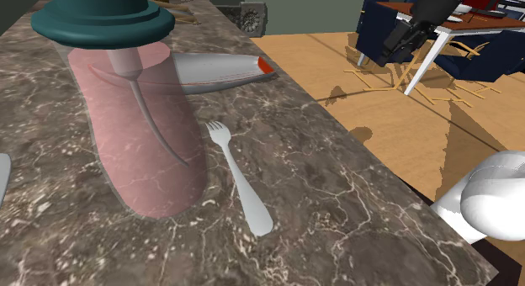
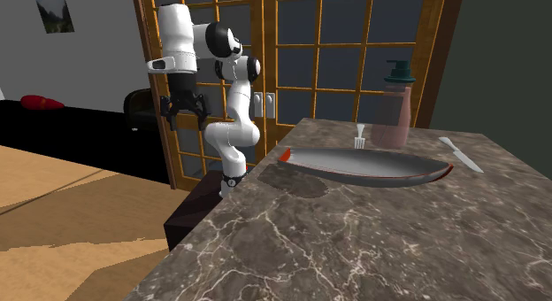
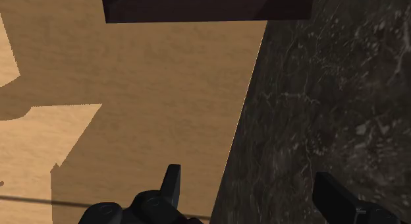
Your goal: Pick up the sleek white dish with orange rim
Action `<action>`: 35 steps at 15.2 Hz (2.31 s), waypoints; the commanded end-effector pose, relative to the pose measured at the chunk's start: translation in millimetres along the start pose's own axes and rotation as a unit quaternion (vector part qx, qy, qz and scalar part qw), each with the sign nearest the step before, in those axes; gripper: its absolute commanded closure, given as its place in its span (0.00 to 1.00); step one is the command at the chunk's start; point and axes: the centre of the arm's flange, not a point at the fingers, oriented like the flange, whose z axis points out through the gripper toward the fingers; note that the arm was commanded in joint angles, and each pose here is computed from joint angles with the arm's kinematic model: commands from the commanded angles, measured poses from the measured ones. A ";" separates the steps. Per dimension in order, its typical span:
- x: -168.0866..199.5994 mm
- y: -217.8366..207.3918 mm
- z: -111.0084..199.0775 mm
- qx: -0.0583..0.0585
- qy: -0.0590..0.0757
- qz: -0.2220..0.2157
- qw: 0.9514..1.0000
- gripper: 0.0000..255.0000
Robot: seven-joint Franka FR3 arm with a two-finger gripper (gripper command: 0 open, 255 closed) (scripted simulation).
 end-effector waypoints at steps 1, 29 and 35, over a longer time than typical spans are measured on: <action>0.0 0.0 0.0 0.000 0.000 0.000 1.000 0.00; 114.9 -339.8 -15.1 -0.033 -0.008 -0.528 0.848 0.00; 87.1 -415.8 -15.1 -0.039 -0.010 -0.626 0.779 0.00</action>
